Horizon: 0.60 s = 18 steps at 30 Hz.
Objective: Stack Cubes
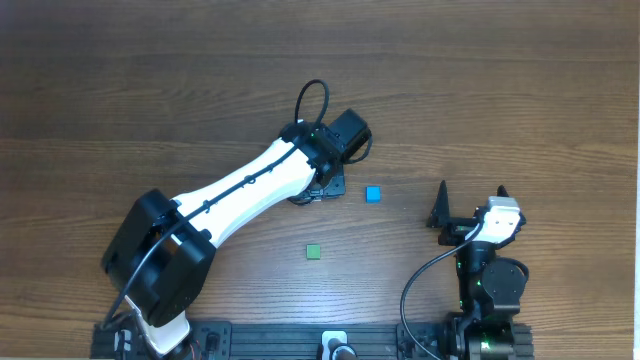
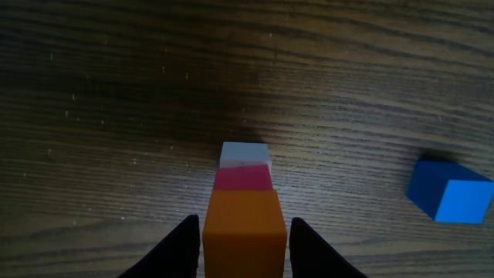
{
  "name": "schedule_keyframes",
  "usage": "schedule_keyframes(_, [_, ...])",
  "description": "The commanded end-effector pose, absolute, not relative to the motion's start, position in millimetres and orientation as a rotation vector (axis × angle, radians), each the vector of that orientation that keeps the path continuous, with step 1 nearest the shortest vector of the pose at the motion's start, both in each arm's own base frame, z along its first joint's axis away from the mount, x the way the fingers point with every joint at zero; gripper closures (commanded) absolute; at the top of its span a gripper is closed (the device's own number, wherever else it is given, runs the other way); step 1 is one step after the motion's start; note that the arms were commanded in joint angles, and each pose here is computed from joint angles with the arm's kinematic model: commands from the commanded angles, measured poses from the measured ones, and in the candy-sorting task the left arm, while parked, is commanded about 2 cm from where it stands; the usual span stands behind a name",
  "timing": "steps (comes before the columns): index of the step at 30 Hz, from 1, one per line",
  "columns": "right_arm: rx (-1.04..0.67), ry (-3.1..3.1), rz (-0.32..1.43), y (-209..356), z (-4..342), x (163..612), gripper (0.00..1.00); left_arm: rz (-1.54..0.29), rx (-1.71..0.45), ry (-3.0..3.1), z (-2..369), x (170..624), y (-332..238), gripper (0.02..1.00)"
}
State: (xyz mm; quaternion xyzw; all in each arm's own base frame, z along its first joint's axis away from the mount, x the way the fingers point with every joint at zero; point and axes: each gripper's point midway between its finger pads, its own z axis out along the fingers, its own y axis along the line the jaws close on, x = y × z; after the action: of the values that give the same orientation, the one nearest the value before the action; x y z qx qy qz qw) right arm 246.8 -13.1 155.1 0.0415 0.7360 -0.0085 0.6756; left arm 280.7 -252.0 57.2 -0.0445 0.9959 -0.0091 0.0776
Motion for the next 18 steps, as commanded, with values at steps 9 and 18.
schedule_keyframes(9, [0.093,1.655,-0.027,-13.5,153.9,246.5,0.007,-0.057,-0.231,2.889,57.1,310.4,-246.2,0.091])
schedule_keyframes(18, [0.093,1.655,-0.027,-13.5,153.9,246.5,0.007,-0.192,-0.419,2.554,130.4,401.6,-185.6,0.02])
